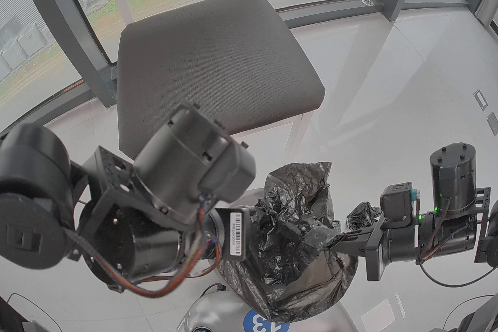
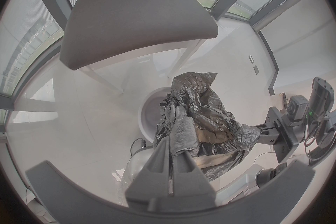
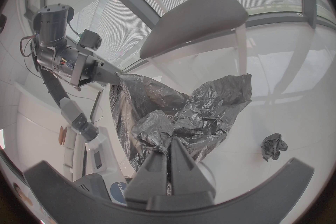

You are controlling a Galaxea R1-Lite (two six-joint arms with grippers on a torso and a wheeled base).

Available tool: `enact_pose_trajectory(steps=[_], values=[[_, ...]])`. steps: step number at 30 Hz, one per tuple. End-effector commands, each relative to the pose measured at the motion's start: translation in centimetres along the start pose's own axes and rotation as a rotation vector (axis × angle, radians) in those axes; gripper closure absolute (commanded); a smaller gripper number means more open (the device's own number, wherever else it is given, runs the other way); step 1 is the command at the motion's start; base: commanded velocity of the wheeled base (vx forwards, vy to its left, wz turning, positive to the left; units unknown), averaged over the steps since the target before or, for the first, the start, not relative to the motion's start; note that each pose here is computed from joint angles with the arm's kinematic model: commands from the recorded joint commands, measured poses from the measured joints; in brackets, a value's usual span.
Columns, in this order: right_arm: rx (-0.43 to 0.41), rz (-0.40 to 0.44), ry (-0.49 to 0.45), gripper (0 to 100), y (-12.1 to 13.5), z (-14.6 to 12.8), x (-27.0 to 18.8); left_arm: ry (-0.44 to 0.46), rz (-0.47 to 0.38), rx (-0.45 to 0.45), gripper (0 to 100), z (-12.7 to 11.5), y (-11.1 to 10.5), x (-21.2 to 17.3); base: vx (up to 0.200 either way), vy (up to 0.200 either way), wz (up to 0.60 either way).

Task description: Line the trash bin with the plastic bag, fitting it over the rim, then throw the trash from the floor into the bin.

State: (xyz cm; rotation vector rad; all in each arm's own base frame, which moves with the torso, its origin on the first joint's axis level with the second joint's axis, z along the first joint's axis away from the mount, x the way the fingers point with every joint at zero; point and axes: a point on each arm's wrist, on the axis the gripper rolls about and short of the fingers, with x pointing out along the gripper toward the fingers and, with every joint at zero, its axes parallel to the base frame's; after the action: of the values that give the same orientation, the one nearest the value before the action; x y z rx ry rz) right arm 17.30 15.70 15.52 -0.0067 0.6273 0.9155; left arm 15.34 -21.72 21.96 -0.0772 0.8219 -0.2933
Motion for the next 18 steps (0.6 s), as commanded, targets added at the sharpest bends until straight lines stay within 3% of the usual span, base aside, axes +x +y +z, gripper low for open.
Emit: enact_pose_trajectory(steps=[1, 11, 18], values=[[0.004, 0.040, 0.054, 100, 1.0, -0.9, 0.7, 0.003, -0.015, -0.003, 100, -0.7, 0.4, -0.9, 0.000, 0.000, 0.00], [0.083, 0.035, 0.157, 100, 1.0, -3.6, 1.0, 0.079, -0.013, 0.007, 100, -1.3, -0.3, 1.1, 0.000, 0.000, 0.00], [0.141, -0.025, 0.222, 100, -1.3, -4.2, 4.1, 0.115, 0.078, -0.033, 100, -0.6, 0.6, 4.6, 0.000, 0.000, 0.00]])
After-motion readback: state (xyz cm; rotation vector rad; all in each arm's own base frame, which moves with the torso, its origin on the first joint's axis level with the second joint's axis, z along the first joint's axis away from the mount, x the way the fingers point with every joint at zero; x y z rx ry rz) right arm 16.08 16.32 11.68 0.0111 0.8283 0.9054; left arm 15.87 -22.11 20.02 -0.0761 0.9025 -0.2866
